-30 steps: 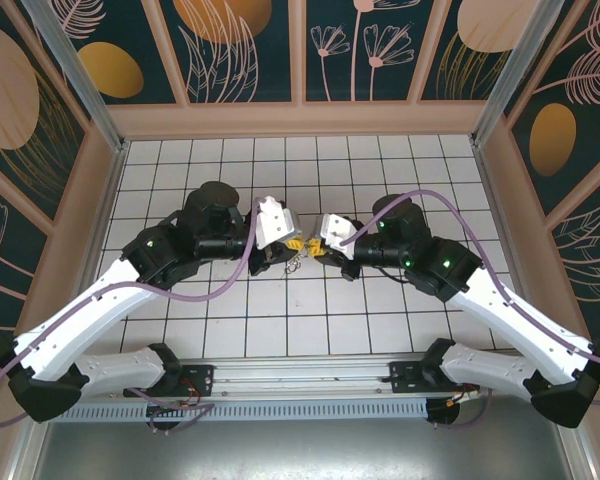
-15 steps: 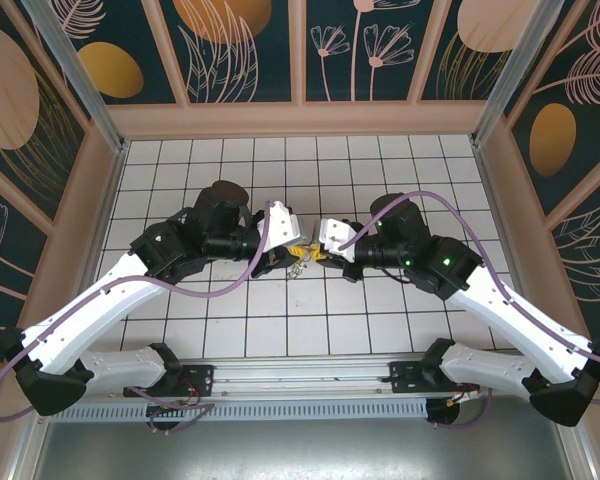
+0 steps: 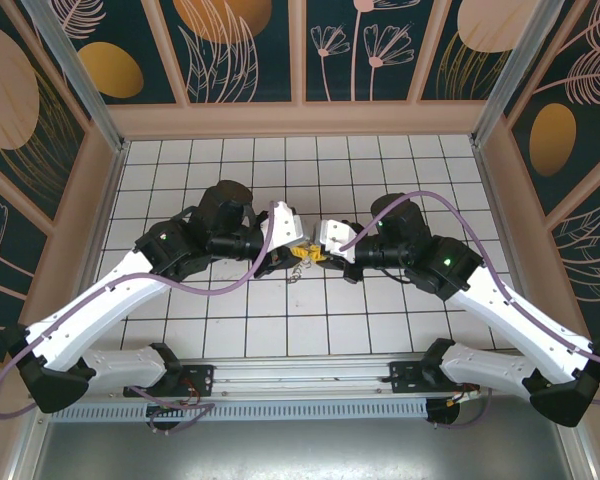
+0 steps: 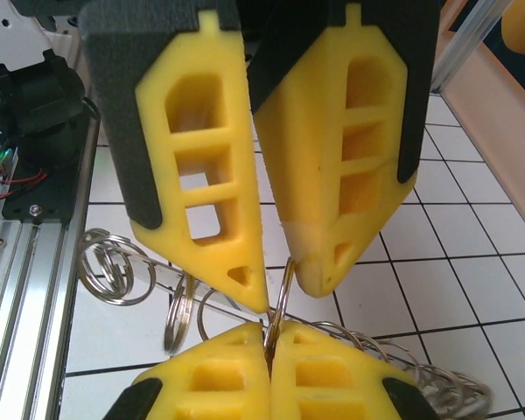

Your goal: Put the keys on the keyring

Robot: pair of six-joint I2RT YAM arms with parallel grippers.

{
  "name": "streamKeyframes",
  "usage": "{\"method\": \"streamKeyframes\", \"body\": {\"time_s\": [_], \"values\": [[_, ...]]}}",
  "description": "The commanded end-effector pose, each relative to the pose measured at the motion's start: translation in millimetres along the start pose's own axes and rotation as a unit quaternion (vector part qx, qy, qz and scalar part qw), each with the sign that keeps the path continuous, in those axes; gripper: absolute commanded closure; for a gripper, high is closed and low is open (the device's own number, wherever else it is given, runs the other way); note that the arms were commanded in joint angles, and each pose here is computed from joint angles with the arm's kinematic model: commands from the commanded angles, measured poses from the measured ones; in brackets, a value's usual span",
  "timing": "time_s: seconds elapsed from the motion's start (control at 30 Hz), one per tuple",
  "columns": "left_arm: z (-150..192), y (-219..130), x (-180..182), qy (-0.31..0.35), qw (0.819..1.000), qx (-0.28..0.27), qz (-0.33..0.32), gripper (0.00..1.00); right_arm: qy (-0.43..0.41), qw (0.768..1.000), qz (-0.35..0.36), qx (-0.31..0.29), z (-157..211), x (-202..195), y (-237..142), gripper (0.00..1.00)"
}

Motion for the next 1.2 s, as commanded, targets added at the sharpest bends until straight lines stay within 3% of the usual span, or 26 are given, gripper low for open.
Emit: {"method": "streamKeyframes", "body": {"time_s": [0.0, 0.17, 0.37, 0.53, 0.87, 1.17], "values": [[0, 5, 0, 0.008, 1.000, -0.001, 0.006, 0.80, -0.029, 0.998, 0.017, -0.059, -28, -6, -14, 1.00], [-2, 5, 2, 0.009, 1.000, -0.006, -0.003, 1.00, -0.031, 0.998, 0.016, -0.057, -26, -5, -13, 1.00], [-9, -1, 1, 0.009, 0.999, -0.037, -0.010, 1.00, -0.025, 0.998, 0.036, -0.052, -21, -5, -16, 1.00], [-16, -7, -5, 0.002, 0.996, -0.089, 0.000, 1.00, -0.002, 0.996, 0.061, -0.067, -12, 0, -21, 0.83], [-21, -14, -13, -0.007, 0.989, -0.143, 0.024, 1.00, 0.024, 0.994, 0.081, -0.072, -2, 4, -23, 0.93], [-27, -15, -16, -0.016, 0.983, -0.179, 0.040, 1.00, 0.030, 0.992, 0.083, -0.085, -1, 4, -18, 0.94]]}}
Point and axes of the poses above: each hand's point on the last joint's axis, 136 mm out from that joint toward the fingers, its own y axis out along the fingers, its own x axis along the line the jaws close on, z = x × y, the point moved 6 cm from there along -y, back along the fingers, and after that the axes turned 7 degrees about -y, right-handed, at the moved point
